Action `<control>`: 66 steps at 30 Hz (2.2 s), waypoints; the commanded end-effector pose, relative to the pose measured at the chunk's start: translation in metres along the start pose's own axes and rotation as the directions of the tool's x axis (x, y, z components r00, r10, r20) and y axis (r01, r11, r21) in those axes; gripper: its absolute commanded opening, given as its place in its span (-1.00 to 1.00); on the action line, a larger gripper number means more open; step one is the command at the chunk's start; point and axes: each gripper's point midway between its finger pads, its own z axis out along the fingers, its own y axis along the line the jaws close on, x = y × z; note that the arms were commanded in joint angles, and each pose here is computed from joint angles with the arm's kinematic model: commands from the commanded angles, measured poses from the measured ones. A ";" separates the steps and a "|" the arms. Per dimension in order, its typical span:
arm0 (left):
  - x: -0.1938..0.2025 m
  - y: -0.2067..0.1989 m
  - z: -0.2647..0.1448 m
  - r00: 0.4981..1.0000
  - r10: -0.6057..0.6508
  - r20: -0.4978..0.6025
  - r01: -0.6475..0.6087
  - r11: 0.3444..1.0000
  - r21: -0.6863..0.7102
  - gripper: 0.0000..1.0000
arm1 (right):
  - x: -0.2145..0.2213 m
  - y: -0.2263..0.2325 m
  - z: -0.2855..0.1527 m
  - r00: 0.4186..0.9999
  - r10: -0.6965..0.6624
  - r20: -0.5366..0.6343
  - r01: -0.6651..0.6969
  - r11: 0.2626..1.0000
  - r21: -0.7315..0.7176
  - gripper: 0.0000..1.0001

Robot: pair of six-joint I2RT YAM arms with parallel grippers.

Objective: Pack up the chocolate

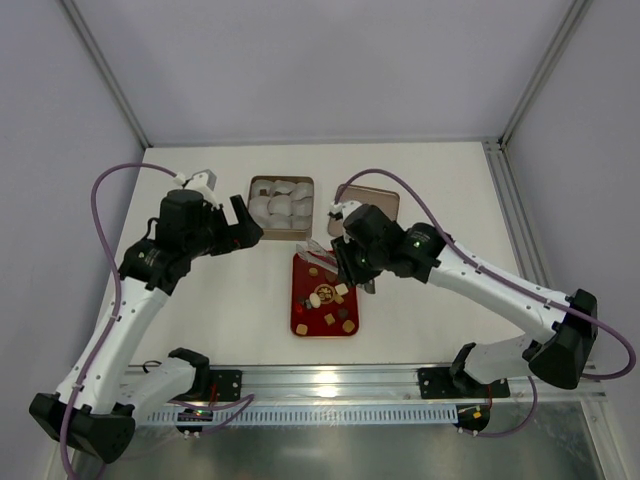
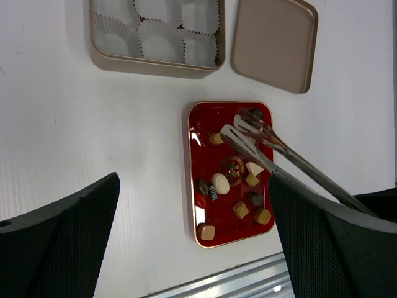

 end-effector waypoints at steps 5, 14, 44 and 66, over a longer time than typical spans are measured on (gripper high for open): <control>-0.012 -0.013 -0.001 0.999 -0.011 0.039 0.009 0.999 0.052 0.99 | 0.028 0.006 0.002 0.998 -0.024 -0.051 0.024 1.000 -0.014 -0.18; -0.011 -0.012 -0.003 0.999 -0.011 0.041 0.009 0.999 0.048 0.99 | 0.031 0.004 0.018 0.995 -0.057 -0.087 0.059 0.998 0.018 -0.16; -0.005 -0.008 0.000 1.000 -0.005 0.030 0.004 0.999 0.038 0.99 | 0.035 0.001 0.047 0.987 -0.074 -0.142 0.082 0.995 0.056 -0.27; -0.008 -0.007 -0.006 0.999 -0.002 0.050 0.000 0.999 0.037 0.99 | 0.010 -0.001 0.018 0.997 -0.046 -0.063 0.049 0.998 0.050 -0.36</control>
